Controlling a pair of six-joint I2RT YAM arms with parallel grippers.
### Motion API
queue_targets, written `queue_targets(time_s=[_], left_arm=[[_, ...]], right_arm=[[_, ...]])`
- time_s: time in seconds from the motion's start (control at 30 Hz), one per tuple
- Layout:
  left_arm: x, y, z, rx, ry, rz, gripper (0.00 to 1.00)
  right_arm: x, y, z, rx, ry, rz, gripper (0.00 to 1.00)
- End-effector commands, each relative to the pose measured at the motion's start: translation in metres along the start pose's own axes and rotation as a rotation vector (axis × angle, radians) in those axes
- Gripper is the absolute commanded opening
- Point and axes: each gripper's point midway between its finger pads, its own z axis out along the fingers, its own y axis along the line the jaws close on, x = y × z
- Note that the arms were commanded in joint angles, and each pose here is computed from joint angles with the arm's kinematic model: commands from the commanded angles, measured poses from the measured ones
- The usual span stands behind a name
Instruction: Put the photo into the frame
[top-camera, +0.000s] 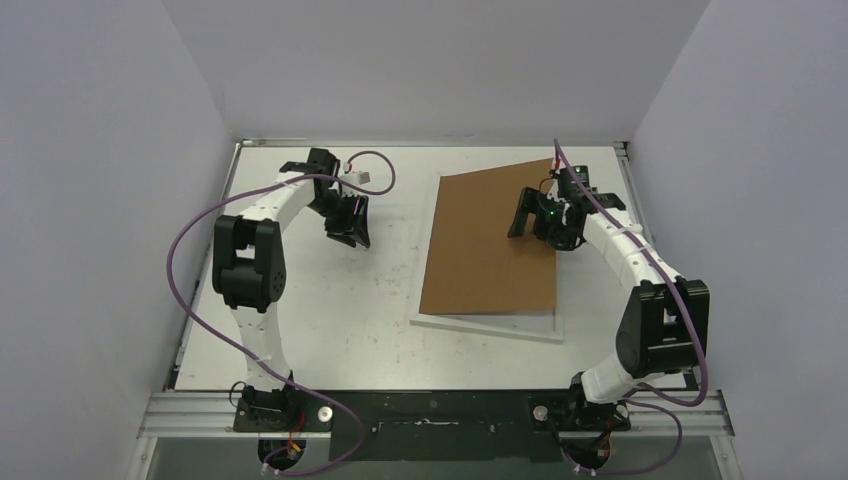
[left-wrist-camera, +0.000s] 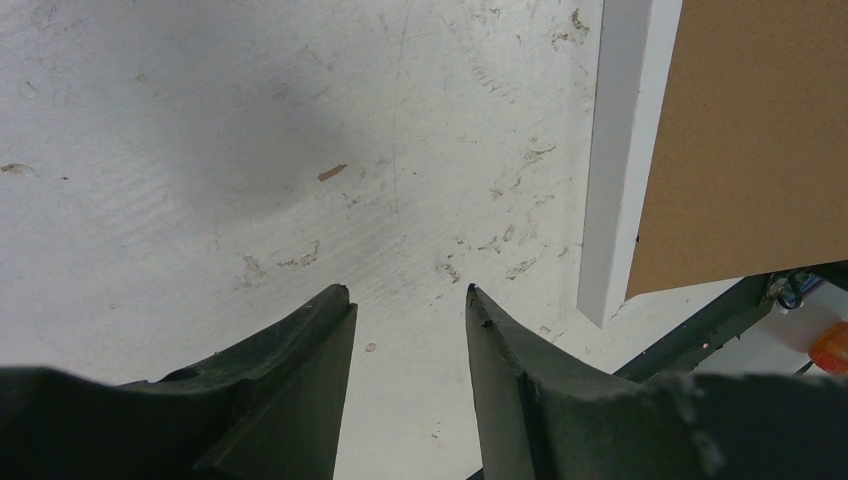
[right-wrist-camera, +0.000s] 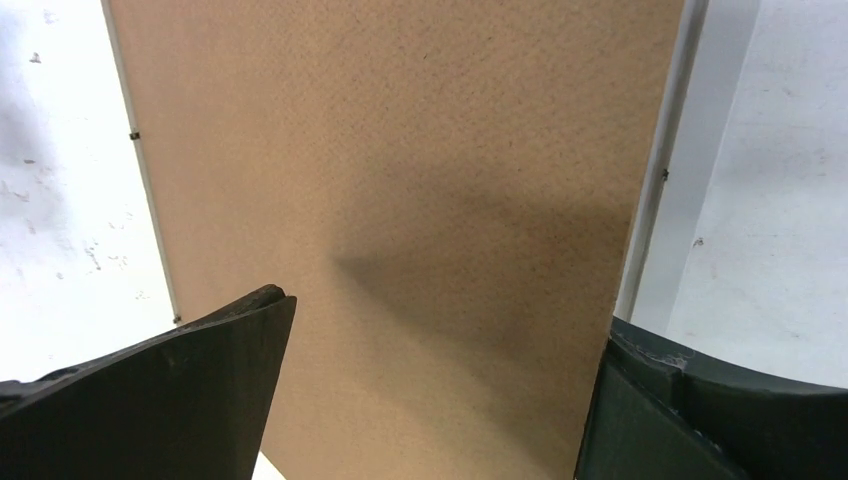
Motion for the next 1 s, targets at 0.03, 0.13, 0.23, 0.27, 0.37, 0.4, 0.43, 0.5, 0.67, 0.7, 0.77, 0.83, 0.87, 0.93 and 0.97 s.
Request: queue_targets(time_s=[0.03, 0.13, 0.23, 0.27, 0.37, 0.4, 0.43, 0.5, 0.67, 0.7, 0.77, 0.83, 0.87, 0.93, 0.97], left_arm=[[-0.009, -0.006, -0.011, 0.028, -0.049, 0.026, 0.43], [-0.009, -0.007, -0.012, 0.03, -0.051, 0.027, 0.43], [-0.009, -0.007, -0.012, 0.033, -0.052, 0.026, 0.43], [-0.008, -0.007, -0.012, 0.033, -0.05, 0.025, 0.43], [-0.008, -0.008, -0.011, 0.036, -0.05, 0.025, 0.42], [-0.007, -0.007, -0.011, 0.036, -0.048, 0.024, 0.42], [-0.008, -0.007, -0.011, 0.036, -0.05, 0.025, 0.42], [-0.008, -0.008, -0.011, 0.037, -0.049, 0.025, 0.42], [-0.008, -0.008, -0.01, 0.04, -0.048, 0.021, 0.42], [-0.008, -0.008, -0.01, 0.041, -0.048, 0.022, 0.42], [-0.008, -0.008, -0.01, 0.04, -0.049, 0.023, 0.42], [-0.008, -0.008, -0.01, 0.04, -0.048, 0.021, 0.42], [-0.008, -0.008, -0.01, 0.041, -0.048, 0.021, 0.42], [-0.008, -0.008, -0.009, 0.041, -0.047, 0.021, 0.42], [-0.008, -0.008, -0.009, 0.042, -0.046, 0.02, 0.42]], right_arm=[[-0.02, 0.003, -0.013, 0.033, -0.077, -0.037, 0.95], [-0.022, 0.003, -0.014, 0.046, -0.08, -0.042, 0.9], [-0.023, 0.003, -0.015, 0.057, -0.078, -0.051, 0.9], [-0.023, 0.003, -0.016, 0.061, -0.081, -0.053, 0.9], [-0.025, 0.001, -0.017, 0.092, -0.084, -0.066, 0.9], [-0.025, -0.001, -0.018, 0.111, -0.083, -0.069, 0.9], [-0.026, -0.006, -0.019, 0.142, -0.085, -0.072, 0.9], [-0.026, -0.007, -0.019, 0.163, -0.086, -0.079, 0.9], [-0.027, -0.009, -0.019, 0.211, -0.093, -0.092, 0.9], [-0.026, -0.009, -0.018, 0.214, -0.09, -0.095, 0.9], [-0.026, -0.007, -0.017, 0.213, -0.091, -0.099, 0.9], [-0.026, -0.008, -0.017, 0.218, -0.089, -0.101, 0.9], [-0.026, -0.007, -0.016, 0.216, -0.09, -0.102, 0.9], [-0.026, -0.007, -0.016, 0.222, -0.09, -0.104, 0.9], [-0.026, -0.008, -0.016, 0.226, -0.089, -0.106, 0.9]])
